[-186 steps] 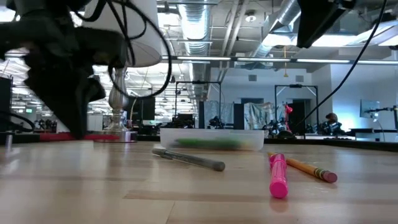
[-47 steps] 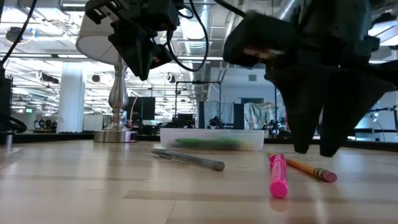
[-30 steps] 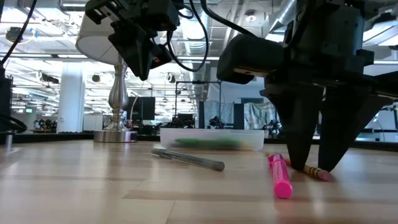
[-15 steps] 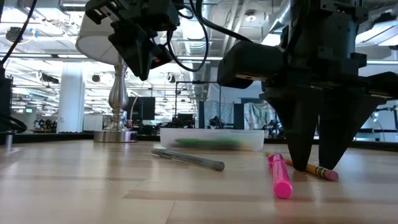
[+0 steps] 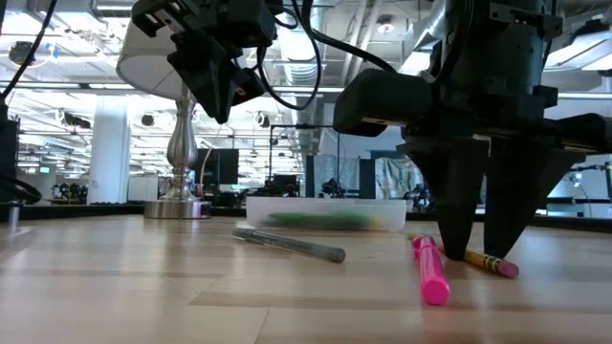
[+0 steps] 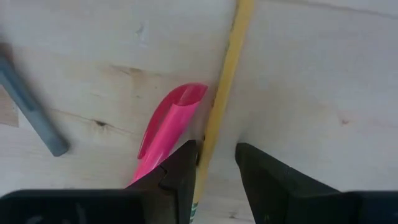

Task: Pick & place school supplies into a supply box
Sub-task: Put the yellow pencil into the pink supply box

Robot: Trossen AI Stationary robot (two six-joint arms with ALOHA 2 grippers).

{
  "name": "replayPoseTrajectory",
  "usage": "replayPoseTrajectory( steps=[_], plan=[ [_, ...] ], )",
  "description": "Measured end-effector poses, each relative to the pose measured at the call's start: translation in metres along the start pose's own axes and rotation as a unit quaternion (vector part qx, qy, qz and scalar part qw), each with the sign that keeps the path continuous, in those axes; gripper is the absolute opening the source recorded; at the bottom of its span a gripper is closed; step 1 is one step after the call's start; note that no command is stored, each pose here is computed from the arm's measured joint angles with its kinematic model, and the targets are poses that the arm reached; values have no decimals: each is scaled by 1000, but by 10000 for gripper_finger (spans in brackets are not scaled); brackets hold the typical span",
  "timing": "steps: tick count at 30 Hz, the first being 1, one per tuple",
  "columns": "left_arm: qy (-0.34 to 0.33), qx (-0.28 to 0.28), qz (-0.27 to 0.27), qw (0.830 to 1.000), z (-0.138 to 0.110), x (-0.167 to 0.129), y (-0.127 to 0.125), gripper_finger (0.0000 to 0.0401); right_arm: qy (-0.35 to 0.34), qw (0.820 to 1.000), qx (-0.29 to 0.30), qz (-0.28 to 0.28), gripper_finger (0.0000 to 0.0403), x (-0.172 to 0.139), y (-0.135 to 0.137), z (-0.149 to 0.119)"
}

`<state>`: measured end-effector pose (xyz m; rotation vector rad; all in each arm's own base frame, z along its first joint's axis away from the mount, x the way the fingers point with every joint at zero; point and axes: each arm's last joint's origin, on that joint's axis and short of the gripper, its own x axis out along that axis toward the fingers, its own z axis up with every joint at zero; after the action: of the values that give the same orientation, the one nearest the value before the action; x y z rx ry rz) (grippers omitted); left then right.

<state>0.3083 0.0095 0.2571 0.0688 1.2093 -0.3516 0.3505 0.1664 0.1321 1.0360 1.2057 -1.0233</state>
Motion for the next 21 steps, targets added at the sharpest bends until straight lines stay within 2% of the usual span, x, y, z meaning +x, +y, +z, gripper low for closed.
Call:
replayPoseTrajectory(
  steps=[8,21],
  plan=[
    [-2,1,1,1000,0,0,0,71,-13,1000,5,0,118,1,1,7],
    [-9,4,3,1000,2,0,1,71,6,999,-29,-14,118,3,4,32]
  ],
)
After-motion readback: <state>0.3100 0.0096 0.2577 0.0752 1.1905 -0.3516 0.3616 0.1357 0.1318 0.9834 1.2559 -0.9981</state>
